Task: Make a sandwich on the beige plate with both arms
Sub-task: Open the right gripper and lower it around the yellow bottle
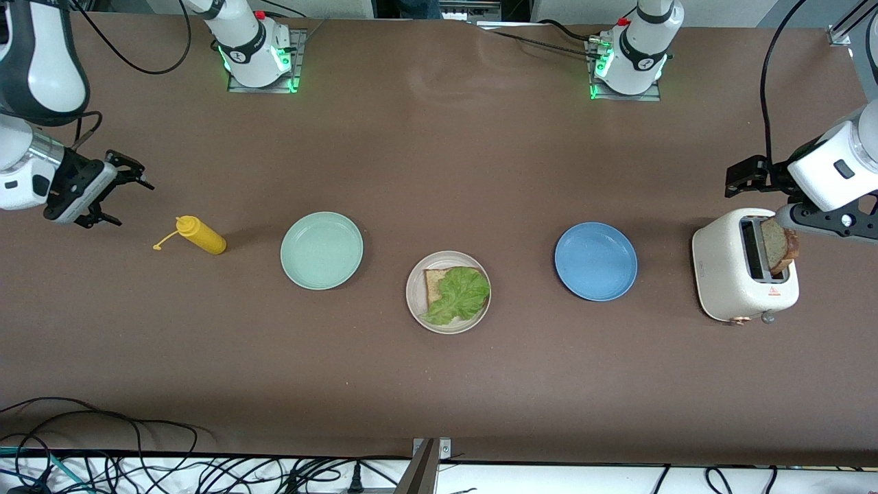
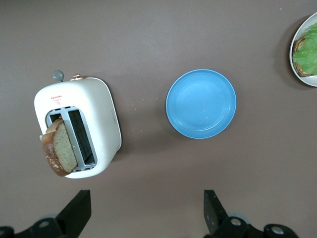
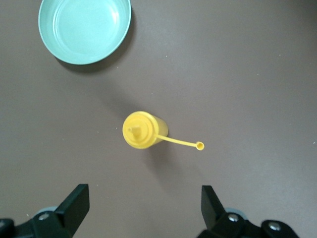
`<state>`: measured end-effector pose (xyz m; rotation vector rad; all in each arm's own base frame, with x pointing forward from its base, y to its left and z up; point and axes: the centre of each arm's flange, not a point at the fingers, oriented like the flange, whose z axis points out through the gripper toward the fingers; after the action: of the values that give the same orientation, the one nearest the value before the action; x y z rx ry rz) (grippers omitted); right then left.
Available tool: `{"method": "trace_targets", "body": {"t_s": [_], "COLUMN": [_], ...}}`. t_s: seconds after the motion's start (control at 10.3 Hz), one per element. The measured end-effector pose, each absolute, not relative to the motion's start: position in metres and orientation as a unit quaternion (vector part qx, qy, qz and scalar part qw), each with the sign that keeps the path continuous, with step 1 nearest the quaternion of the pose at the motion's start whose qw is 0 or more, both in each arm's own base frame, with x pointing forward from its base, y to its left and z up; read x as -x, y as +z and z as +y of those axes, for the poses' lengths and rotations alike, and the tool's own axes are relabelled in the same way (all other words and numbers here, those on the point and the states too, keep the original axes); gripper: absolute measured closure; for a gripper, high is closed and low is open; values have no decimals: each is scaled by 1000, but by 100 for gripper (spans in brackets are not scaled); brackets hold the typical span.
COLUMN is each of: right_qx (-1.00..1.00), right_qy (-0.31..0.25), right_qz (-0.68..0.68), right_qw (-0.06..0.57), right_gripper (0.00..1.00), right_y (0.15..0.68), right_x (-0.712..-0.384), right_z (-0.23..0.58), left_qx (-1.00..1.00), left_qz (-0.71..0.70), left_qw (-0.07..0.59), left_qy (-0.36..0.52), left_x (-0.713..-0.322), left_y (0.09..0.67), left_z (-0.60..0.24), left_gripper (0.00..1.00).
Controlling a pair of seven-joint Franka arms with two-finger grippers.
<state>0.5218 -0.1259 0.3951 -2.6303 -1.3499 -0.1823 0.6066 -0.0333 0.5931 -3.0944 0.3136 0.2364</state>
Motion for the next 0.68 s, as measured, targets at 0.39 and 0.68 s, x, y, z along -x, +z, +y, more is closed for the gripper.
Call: {"method": "trace_targets", "body": {"t_s": [0.39,0.68], "right_qx": [850,825], "right_qy": [-127,-151], "right_qz": [-490,-512], "right_qw": [148,185], "right_gripper": [0,0], "right_y": [364,336], "right_x": [-502,-495], "right_z": [-169,-181], "left_qx": [992,992], "left_qz": [100,100], "left_qw": [11,11], "left_qy": [76,76], "left_x": [-607,-607], "left_y": [593,593], "left_z": [-33,-33], "left_gripper": [0,0]}}
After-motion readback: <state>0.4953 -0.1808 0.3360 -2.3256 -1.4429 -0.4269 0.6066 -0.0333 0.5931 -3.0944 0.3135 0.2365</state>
